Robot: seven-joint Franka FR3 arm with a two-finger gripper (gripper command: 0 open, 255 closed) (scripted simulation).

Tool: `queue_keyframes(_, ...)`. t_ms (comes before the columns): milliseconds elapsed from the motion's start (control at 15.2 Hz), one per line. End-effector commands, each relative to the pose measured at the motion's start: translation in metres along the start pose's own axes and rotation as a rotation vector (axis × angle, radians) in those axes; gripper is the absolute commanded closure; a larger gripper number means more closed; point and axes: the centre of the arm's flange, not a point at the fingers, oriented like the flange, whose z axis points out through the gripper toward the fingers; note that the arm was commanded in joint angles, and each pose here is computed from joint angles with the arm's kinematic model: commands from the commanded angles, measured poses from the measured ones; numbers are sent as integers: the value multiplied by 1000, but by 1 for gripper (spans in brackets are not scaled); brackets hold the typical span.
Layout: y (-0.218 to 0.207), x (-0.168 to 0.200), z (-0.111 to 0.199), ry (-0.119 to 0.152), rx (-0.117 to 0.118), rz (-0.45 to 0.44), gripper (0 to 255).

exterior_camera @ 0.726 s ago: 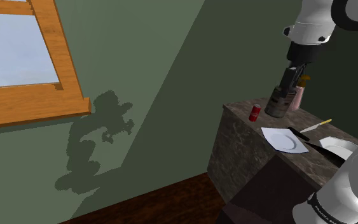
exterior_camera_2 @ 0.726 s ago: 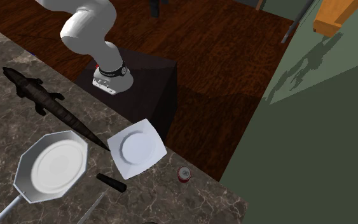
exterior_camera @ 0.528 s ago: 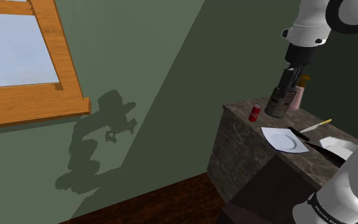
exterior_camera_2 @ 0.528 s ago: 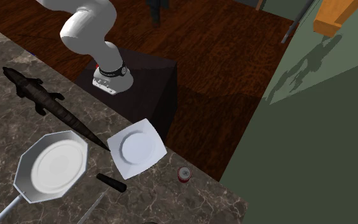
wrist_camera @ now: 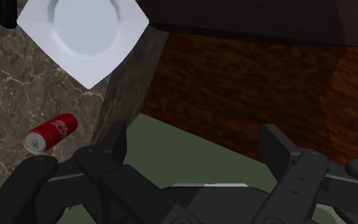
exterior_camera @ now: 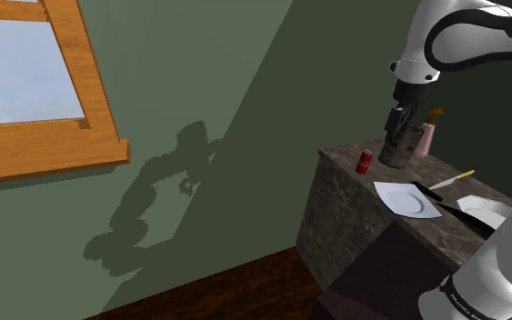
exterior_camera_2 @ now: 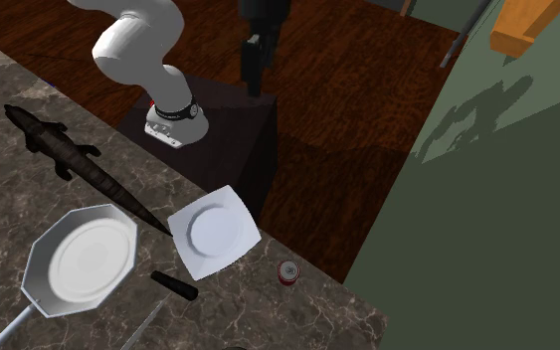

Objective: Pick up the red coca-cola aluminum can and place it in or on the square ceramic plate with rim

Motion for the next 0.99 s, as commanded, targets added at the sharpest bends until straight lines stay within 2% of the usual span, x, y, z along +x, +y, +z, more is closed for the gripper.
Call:
queue_keyframes(0,21,12,13,-1,7,2,0)
queue_keyframes(924,158,87,126,-20,62,19,0)
